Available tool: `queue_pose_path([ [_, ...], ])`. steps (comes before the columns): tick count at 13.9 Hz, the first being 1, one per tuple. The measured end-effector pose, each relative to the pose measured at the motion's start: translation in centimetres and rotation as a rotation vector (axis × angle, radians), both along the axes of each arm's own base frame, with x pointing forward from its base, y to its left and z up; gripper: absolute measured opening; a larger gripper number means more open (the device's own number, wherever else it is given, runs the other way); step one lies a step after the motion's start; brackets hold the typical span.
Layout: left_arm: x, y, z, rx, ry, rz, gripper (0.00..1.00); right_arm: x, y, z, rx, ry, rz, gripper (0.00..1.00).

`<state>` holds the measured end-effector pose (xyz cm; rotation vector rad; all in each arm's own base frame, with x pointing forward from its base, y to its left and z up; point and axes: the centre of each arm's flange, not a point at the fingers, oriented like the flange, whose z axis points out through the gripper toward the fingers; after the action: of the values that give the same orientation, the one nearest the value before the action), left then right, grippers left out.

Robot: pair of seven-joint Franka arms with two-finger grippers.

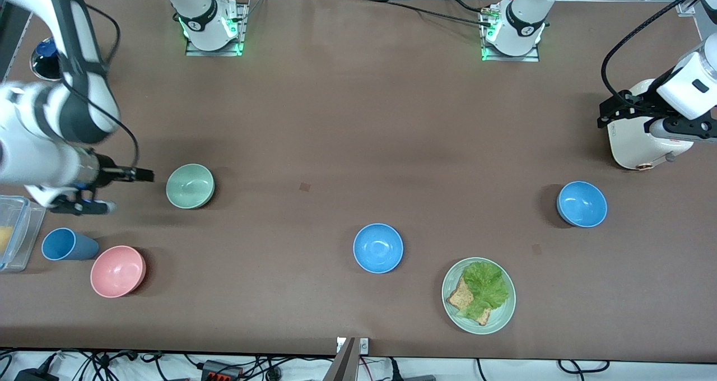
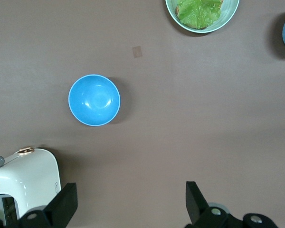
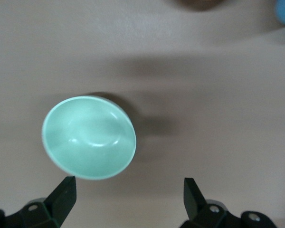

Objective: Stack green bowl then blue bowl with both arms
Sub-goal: 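Reach the right gripper down to the mint-green bowl rim, then grasp the mint-green bowl rim with the right gripper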

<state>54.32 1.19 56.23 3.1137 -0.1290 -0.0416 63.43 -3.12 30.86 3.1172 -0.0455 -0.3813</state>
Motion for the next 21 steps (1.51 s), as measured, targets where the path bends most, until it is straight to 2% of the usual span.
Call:
queue_pose_path([
  [3, 0.0, 0.0, 0.0, 0.000, 0.001, 0.000, 1.00, 0.3, 0.5, -5.5, 0.001, 0.027, 0.010, 1.00],
  [7, 0.1, 0.0, -0.1, 0.000, 0.002, 0.000, 1.00, 0.0, 1.2, -8.8, 0.005, 0.069, 0.021, 1.00],
  [10, 0.1, 0.0, -0.2, -0.001, 0.004, 0.000, 1.00, -0.2, 1.2, -10.1, 0.005, 0.088, 0.021, 0.73],
  [11, 0.1, 0.0, -0.3, -0.001, 0.005, 0.000, 1.00, -0.3, 1.2, -10.4, 0.006, 0.093, 0.022, 0.73],
  [12, 0.1, 0.0, -0.3, -0.001, 0.005, 0.000, 1.00, -0.4, 1.2, -10.7, 0.006, 0.097, 0.022, 0.67],
  [17, 0.1, 0.0, -0.3, -0.001, 0.006, 0.000, 1.00, -0.3, 2.1, -10.7, 0.017, 0.097, 0.070, 0.08],
  [18, 0.1, 0.0, -0.3, -0.001, 0.006, 0.000, 1.00, -0.1, 2.4, -10.2, 0.019, 0.092, 0.084, 0.05],
  [21, 0.1, 0.1, -0.3, -0.001, 0.005, 0.001, 1.00, -0.1, 4.8, -9.6, 0.036, 0.086, 0.155, 0.05],
])
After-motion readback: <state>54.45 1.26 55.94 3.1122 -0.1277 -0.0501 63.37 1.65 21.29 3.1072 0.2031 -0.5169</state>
